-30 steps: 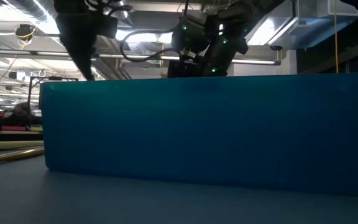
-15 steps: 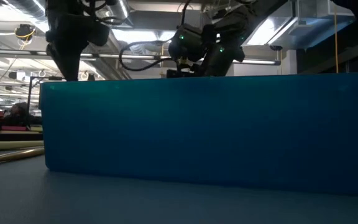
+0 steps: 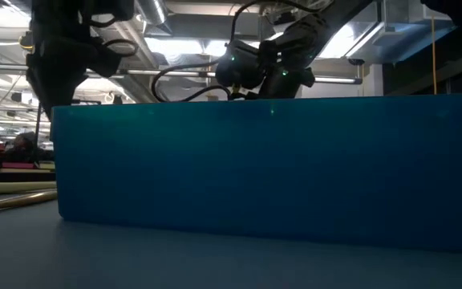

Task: Sort silverware by color (type)
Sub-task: Put the yellow knife into the green bin

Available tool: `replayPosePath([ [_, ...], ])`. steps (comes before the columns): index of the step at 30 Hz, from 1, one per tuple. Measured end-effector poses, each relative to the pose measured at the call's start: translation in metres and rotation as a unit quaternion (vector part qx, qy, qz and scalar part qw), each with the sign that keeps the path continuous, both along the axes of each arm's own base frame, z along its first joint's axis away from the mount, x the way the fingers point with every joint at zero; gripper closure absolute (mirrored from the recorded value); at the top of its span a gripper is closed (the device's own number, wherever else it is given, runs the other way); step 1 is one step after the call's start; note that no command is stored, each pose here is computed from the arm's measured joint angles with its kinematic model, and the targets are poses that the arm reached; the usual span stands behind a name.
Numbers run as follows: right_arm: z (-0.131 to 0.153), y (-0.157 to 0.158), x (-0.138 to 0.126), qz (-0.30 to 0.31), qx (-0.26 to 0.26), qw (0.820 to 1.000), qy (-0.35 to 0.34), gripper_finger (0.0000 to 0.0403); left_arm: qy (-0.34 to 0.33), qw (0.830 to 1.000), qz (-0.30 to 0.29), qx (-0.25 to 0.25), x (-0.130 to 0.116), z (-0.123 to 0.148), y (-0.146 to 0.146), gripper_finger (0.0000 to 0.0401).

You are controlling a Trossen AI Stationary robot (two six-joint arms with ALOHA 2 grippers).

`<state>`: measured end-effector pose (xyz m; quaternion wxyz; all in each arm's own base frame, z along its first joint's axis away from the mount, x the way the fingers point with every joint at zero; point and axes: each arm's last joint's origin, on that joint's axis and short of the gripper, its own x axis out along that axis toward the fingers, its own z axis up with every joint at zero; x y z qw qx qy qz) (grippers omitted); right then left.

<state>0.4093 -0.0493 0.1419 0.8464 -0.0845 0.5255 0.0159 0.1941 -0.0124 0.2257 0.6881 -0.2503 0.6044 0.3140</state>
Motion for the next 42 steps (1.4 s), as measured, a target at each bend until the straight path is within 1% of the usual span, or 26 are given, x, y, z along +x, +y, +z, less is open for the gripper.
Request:
replayPosePath([
  [7,0.0,0.0,0.0,0.001,0.0,1.0,0.0,0.0363,-0.002,1.0,0.024,-0.004,-0.004,-0.01,-0.013,0.0291],
  [14,0.0,0.0,0.0,0.001,0.0,1.0,0.0,0.0323,-0.027,0.999,0.032,-0.015,-0.004,-0.021,-0.025,0.0291],
  [17,0.0,0.0,0.0,0.001,0.0,1.0,0.0,0.0305,-0.032,0.998,0.037,-0.034,-0.004,-0.024,-0.03,0.0291],
  [21,0.0,0.0,0.0,0.001,0.0,1.0,0.0,0.0288,-0.027,0.997,0.059,-0.049,-0.008,-0.028,-0.037,0.0291],
  [27,0.0,0.0,0.0,0.001,0.0,1.0,-0.001,0.0279,-0.017,0.989,0.107,-0.098,-0.013,-0.031,-0.053,0.0291],
  [29,0.0,0.0,0.0,0.001,0.0,1.0,-0.001,0.0279,-0.013,0.987,0.123,-0.107,-0.015,-0.032,-0.058,0.0291],
  [33,0.0,0.0,0.0,0.001,0.0,1.0,-0.001,0.0278,-0.024,0.983,0.144,-0.11,-0.016,-0.031,-0.066,0.0291],
  [36,0.0,0.0,0.0,0.001,0.0,1.0,-0.001,0.0278,-0.041,0.982,0.149,-0.111,-0.015,-0.031,-0.07,0.0291],
  [42,0.0,0.0,0.0,0.001,0.0,1.0,-0.001,0.0278,-0.072,0.984,0.148,-0.074,-0.013,-0.031,-0.07,0.0291],
])
